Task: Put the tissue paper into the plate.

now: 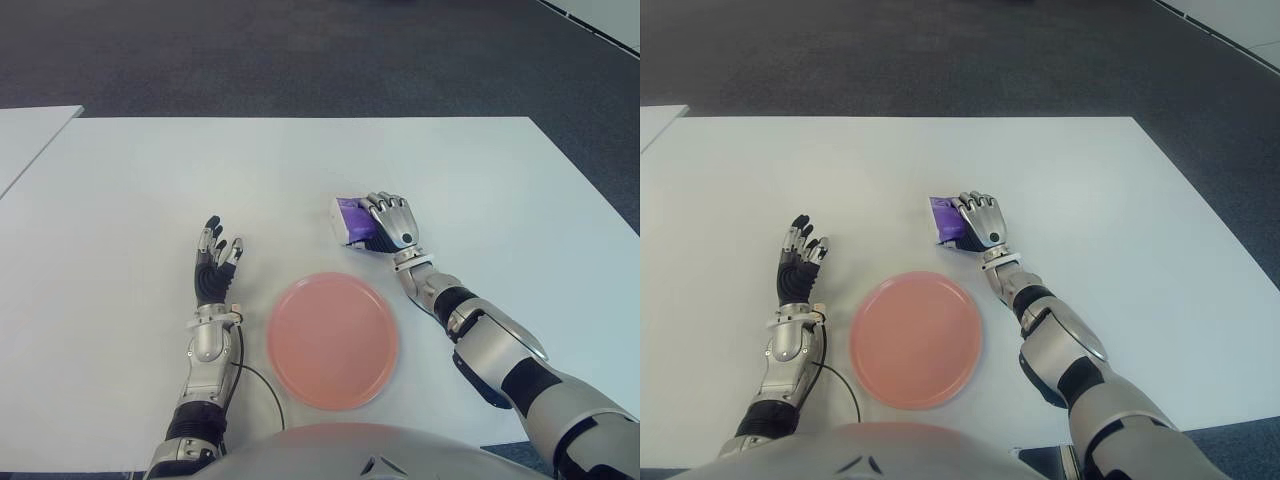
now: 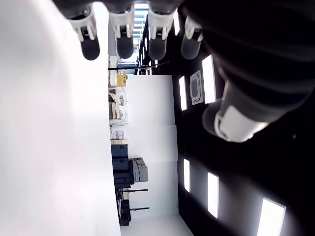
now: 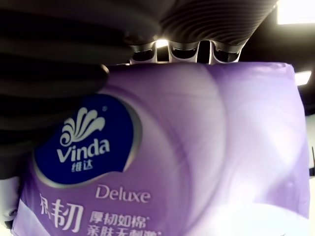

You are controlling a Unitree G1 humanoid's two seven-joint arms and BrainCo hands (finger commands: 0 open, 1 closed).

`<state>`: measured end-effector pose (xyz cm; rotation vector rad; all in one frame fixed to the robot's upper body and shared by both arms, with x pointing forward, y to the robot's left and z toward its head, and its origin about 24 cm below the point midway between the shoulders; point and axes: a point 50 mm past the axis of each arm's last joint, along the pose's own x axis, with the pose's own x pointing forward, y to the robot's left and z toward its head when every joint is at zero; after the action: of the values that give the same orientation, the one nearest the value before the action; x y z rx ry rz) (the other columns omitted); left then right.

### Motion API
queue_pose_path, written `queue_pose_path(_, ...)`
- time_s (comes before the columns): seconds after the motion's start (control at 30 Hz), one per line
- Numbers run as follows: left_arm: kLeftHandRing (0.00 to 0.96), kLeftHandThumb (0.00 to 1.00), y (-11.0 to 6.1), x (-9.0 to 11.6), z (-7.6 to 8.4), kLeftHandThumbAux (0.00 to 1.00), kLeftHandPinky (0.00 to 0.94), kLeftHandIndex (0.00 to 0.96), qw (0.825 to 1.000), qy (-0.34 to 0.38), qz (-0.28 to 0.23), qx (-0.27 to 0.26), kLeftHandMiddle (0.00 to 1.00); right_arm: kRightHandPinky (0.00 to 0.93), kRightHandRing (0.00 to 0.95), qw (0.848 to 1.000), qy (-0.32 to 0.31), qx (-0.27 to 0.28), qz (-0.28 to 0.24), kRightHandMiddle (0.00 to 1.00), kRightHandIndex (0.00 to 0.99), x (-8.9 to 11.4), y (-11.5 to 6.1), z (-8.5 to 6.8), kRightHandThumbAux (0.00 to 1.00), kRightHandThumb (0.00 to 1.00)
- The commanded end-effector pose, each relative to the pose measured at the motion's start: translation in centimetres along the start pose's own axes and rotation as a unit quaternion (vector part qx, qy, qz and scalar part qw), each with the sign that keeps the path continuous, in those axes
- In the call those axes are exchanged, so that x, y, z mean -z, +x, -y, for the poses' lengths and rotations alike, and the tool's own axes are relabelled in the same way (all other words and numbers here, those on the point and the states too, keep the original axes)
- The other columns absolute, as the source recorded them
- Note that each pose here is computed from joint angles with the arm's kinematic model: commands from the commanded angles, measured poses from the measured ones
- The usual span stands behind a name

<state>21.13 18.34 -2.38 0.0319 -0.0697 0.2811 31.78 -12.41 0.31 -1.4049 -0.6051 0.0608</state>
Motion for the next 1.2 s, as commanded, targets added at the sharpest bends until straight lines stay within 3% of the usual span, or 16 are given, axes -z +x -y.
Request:
queue_pose_path(0.03,0.013,0.204,-2.2,2.3,-0.4,0.599,0.015,0.055,0.998,0.021,-0.065,0.013,0.042,0.835,0.841,0.999,0.036,-0.018,-0.001,0.528,0.392,-0.9,-1.8,-1.1,0.68,0.853)
queue_pose_path(0.2,0.011,0.208,-2.1,2.4,-0.4,0.603,0.008,0.061,0.998,0.02,-0.066,0.014,0.043,0.831,0.838,0.999,0.051,0.01,-0.008,0.527,0.392,-0.9,-1.0,-0.5,0.68,0.853)
queue_pose_path(0.47,0.01,0.214,-2.0,2.4,-0.4,0.61,0.014,0.066,0.998,0.021,-0.066,0.012,0.043,0.854,0.845,0.993,0.068,0.096,-0.024,0.531,0.395,-1.3,1.6,1.2,0.678,0.856)
queue_pose_path(0.73,0.009,0.212,-2.0,2.4,-0.3,0.611,0.008,0.072,0.998,0.023,-0.065,0.013,0.043,0.853,0.847,0.984,0.094,0.144,-0.043,0.528,0.395,-1.8,2.5,1.9,0.678,0.857)
queue_pose_path(1.0,0.007,0.215,-1.9,2.5,-0.3,0.623,0.009,0.079,0.997,0.022,-0.068,0.014,0.043,0.86,0.853,0.965,0.139,0.214,-0.053,0.53,0.393,-2.4,4.5,3.7,0.679,0.854)
queue_pose_path(1.2,0.005,0.213,-1.9,2.6,-0.3,0.637,0.006,0.08,0.997,0.021,-0.07,0.013,0.041,0.862,0.863,0.935,0.218,0.271,-0.065,0.535,0.395,-3.1,6.2,5.5,0.679,0.853)
